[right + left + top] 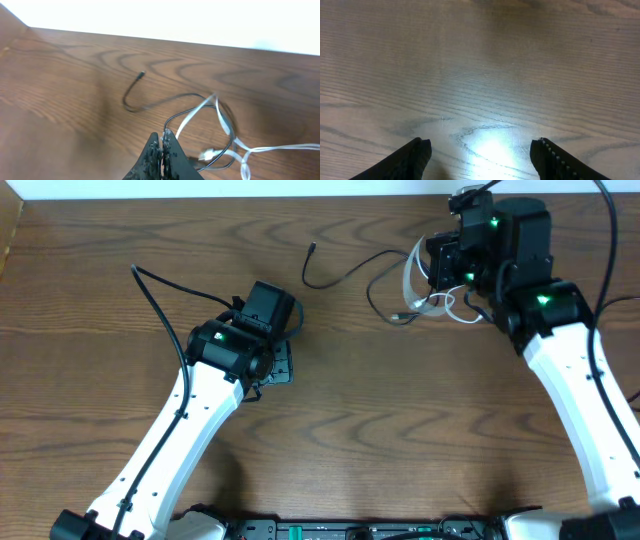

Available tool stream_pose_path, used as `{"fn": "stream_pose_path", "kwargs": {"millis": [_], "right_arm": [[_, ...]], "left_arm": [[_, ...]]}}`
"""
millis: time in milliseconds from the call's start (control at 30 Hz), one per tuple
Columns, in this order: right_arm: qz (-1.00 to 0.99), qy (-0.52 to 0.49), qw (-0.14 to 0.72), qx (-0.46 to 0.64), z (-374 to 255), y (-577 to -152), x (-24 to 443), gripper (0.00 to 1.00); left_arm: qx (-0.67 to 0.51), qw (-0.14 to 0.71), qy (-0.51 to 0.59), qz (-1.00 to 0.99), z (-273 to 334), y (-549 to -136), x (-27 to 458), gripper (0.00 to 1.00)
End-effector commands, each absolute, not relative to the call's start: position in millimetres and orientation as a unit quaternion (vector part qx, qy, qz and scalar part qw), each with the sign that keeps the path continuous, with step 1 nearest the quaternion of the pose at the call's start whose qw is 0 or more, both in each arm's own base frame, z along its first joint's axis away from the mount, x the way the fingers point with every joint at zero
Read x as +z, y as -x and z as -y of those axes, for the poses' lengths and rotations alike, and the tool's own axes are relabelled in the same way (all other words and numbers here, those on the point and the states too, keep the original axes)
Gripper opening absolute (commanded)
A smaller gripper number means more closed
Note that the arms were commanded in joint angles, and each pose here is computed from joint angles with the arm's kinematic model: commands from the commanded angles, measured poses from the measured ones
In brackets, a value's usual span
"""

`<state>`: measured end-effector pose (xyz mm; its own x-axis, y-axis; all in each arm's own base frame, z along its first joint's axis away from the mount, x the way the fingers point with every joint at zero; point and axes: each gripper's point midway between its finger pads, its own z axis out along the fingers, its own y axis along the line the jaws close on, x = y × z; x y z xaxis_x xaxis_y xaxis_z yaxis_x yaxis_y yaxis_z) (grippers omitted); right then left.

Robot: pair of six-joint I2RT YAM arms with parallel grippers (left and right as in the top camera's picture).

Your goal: Untangle cables

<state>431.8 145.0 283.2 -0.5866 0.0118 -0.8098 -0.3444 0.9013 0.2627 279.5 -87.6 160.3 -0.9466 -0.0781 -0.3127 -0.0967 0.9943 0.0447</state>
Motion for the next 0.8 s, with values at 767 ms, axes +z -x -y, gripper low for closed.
{"fn": "stream_pose_path", "kwargs": {"millis": [767], "right_arm": [[-0.940, 0.094, 0.273, 0.182, -162, -433, 152, 0.34]], "left_arm": [[0.035, 0.150, 0.039, -0.987, 87, -279, 156, 0.69]]}}
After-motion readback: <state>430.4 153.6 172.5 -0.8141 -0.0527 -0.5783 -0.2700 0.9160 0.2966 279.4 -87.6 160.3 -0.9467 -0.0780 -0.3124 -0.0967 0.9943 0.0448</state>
